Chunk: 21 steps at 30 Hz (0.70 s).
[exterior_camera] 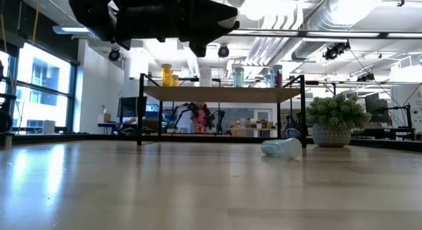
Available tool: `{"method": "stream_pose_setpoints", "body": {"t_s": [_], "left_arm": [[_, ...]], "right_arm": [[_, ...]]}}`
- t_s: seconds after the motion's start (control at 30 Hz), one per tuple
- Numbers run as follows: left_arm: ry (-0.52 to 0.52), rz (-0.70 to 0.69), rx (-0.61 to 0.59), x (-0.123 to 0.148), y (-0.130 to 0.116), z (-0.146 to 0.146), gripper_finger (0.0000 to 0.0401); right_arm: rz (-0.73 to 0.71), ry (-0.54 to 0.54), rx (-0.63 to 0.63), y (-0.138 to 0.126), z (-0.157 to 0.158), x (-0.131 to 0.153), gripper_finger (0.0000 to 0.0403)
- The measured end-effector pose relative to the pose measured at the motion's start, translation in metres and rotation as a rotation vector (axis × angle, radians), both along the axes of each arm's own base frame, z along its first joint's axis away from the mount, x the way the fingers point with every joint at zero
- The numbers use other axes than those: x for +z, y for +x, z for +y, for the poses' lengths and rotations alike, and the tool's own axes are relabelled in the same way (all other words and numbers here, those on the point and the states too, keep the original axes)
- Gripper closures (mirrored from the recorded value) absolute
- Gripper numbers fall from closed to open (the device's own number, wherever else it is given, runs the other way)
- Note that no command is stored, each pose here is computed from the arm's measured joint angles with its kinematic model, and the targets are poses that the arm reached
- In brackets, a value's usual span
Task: Pick and place medicine bottles onto shelf by color
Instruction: Put the transparent pill bottle on the shelf and aligned with the other transparent pill bottles
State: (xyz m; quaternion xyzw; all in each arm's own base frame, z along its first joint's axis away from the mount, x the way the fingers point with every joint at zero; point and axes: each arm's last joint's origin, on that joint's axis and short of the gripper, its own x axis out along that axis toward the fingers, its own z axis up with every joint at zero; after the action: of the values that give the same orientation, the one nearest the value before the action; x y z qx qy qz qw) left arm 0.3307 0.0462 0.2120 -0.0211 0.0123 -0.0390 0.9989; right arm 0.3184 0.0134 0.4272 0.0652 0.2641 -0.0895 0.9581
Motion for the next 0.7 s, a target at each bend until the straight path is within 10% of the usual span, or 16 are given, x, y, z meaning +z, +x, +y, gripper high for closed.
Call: {"method": "stream_pose_setpoints", "body": {"t_s": [0.7], "left_arm": [[0.017,-0.053,0.067,0.005,0.002,-0.012,0.0256]], "right_arm": [[0.227,0.131,0.009,0.004,0.003,-0.031,0.0224]]}}
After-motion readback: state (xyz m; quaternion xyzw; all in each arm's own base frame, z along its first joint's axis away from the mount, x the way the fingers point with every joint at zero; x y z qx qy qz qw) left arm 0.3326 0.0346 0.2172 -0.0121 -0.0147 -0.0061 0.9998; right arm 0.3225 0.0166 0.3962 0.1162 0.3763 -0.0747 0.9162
